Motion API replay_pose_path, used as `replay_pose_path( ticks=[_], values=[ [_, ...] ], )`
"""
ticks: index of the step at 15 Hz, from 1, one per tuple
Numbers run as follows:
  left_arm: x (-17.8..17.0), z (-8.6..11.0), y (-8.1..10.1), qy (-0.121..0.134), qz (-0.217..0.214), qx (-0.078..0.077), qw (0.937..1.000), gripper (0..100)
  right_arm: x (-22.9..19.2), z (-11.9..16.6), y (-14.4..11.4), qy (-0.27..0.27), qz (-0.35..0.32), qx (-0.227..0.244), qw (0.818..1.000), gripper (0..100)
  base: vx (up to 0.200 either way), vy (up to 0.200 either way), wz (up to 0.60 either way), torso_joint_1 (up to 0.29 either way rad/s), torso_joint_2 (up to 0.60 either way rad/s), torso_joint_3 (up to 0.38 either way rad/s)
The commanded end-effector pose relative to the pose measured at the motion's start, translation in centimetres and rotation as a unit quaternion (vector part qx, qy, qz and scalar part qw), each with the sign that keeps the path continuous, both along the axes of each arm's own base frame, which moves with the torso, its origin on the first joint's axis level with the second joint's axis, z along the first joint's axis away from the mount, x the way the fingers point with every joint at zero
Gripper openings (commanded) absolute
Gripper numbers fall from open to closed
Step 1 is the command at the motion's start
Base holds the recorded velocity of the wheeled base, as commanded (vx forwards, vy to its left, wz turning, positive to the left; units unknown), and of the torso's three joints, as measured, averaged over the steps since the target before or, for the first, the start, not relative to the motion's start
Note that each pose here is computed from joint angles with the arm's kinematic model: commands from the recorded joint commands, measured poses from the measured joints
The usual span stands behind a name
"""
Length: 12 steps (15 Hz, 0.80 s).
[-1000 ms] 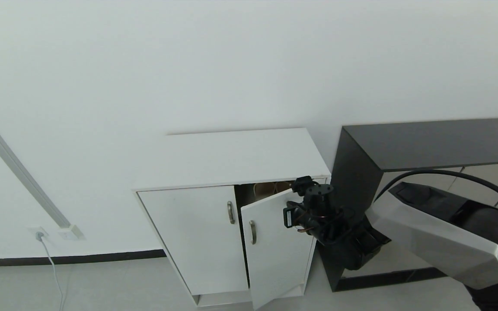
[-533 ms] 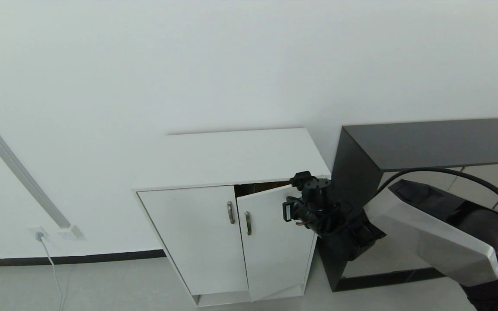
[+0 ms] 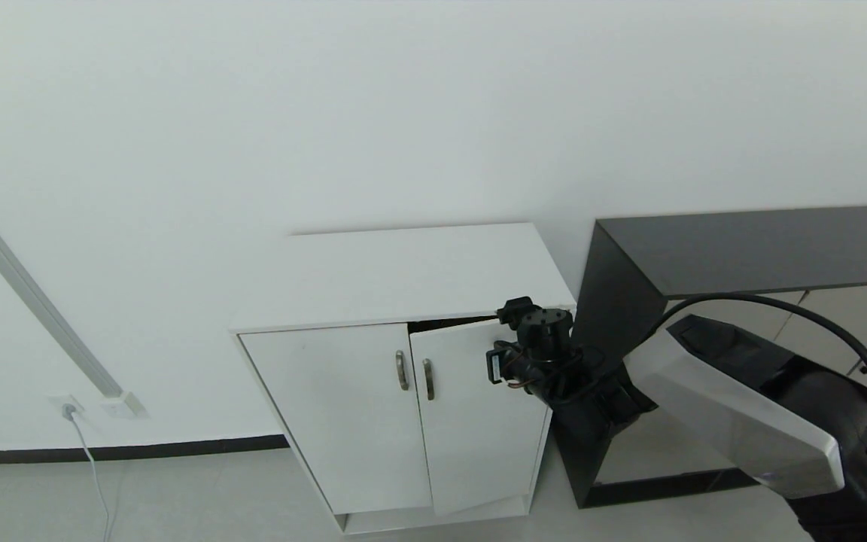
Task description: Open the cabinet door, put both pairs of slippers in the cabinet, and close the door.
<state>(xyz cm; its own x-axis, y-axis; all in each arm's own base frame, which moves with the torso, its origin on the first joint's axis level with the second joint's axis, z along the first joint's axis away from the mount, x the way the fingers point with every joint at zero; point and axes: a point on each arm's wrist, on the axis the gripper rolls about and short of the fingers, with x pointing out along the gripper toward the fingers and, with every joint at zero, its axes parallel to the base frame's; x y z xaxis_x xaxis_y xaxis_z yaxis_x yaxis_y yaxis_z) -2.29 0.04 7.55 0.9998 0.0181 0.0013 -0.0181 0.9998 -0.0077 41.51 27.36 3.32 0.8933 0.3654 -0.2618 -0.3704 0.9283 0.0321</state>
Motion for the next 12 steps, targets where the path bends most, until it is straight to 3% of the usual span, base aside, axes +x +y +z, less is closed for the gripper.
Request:
replay_pose_path(
  ticks=[1,12],
  values=[
    [0.01,0.00,0.00,0.001,0.000,-0.001,1.0000,0,0.33,0.27,0.16,-0.005,-0.001,0.004,1.000,0,0.000,0.000,0.00,0.000,0.00,0.000],
    [0.01,0.00,0.00,0.001,0.000,-0.001,1.0000,0,1.10,-0.05,-0.08,-0.004,-0.008,0.002,1.000,0,0.000,0.000,0.00,0.000,0.00,0.000]
  ],
)
